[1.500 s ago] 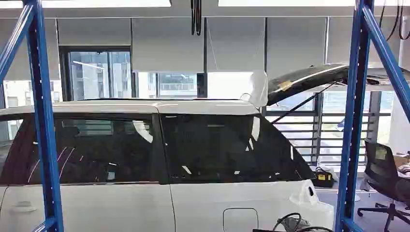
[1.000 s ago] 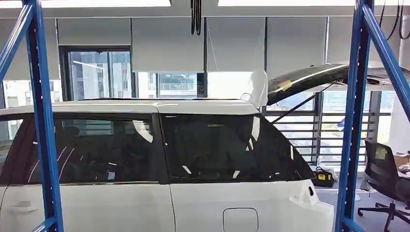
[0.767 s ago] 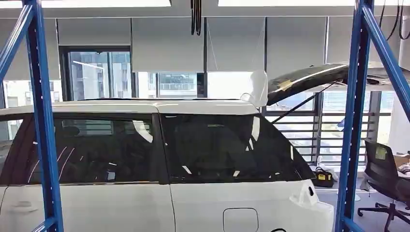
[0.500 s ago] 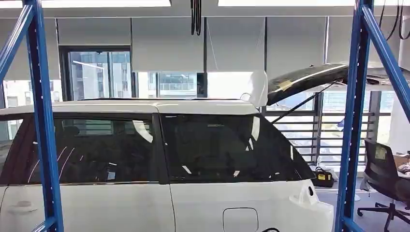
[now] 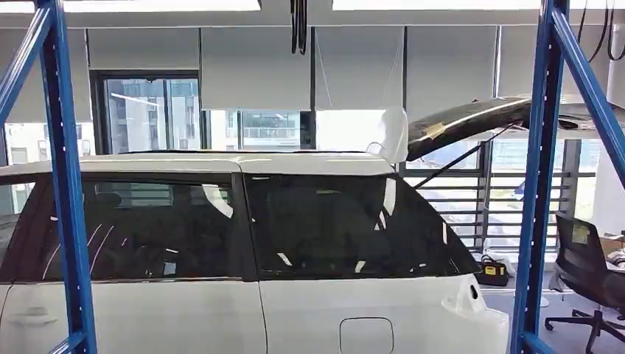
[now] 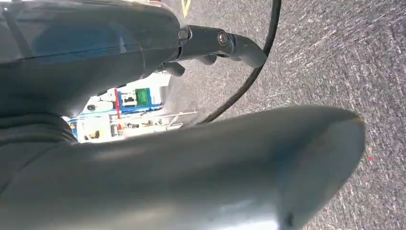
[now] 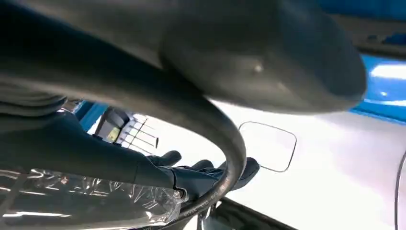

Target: Take the parts from the cabinet and place them on the table.

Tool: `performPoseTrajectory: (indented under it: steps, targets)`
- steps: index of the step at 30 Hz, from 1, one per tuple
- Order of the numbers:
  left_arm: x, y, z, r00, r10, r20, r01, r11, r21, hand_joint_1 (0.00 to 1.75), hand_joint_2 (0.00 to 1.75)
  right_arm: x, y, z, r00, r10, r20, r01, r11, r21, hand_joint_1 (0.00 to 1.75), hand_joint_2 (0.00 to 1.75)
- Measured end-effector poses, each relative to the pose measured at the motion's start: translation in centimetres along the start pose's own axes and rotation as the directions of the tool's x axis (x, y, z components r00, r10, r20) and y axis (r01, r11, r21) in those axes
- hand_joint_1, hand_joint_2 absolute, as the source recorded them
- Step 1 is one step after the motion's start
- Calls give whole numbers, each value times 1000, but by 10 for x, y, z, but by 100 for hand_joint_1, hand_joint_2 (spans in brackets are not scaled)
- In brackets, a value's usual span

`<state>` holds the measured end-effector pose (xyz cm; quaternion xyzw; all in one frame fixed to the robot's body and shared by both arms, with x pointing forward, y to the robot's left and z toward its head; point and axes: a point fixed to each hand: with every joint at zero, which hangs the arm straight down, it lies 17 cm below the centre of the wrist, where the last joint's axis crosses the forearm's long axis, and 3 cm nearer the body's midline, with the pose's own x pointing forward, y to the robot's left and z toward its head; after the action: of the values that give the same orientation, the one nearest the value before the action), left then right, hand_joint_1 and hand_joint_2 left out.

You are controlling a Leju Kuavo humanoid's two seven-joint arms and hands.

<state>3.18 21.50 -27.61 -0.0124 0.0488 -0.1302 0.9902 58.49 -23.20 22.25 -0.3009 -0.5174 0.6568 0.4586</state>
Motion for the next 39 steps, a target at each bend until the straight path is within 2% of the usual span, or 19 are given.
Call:
performPoseTrajectory:
  steps: [15,34,39]
  targets:
    - [-3,0,0,1000,8,-16,-8,1000,0,0,0,-7,37,10,1000,-17,2,17,1000,24,0,0]
    - [-8,1,0,999,19,-43,-19,1000,4,0,0,-4,113,28,999,-47,16,46,996,71,0,0]
    - [-9,1,0,998,23,-50,-23,1000,7,0,0,1,118,31,999,-38,28,36,997,65,0,0]
